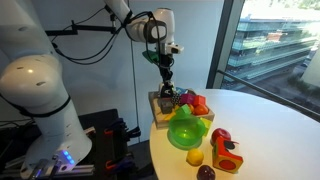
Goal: Move the black and white toy to the table
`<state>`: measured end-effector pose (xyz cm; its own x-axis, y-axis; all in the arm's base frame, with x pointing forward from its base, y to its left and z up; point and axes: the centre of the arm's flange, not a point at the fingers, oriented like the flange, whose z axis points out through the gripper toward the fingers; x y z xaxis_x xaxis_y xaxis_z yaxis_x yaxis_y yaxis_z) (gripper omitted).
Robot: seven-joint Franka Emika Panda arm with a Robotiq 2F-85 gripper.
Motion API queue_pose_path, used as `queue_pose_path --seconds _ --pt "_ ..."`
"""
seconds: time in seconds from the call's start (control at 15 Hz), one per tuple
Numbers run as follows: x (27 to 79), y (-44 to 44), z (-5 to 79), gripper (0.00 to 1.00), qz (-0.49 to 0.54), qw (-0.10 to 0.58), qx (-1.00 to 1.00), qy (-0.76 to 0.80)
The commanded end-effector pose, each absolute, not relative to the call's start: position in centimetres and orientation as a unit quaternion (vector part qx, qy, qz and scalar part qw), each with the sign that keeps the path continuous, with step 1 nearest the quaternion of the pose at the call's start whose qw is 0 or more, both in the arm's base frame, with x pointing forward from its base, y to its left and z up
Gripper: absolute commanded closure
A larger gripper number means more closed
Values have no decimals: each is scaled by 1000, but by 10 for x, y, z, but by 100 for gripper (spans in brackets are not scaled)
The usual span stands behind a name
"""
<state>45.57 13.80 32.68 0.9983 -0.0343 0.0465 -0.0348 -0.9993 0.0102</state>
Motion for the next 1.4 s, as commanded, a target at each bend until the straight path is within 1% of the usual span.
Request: queue_pose_path --seconds 0.0,0.87,1.33 --pt "460 114 345 93 28 10 999 -38" --pt "495 32 363 93 64 39 987 -145" --pt "512 -10 359 93 66 41 977 -200"
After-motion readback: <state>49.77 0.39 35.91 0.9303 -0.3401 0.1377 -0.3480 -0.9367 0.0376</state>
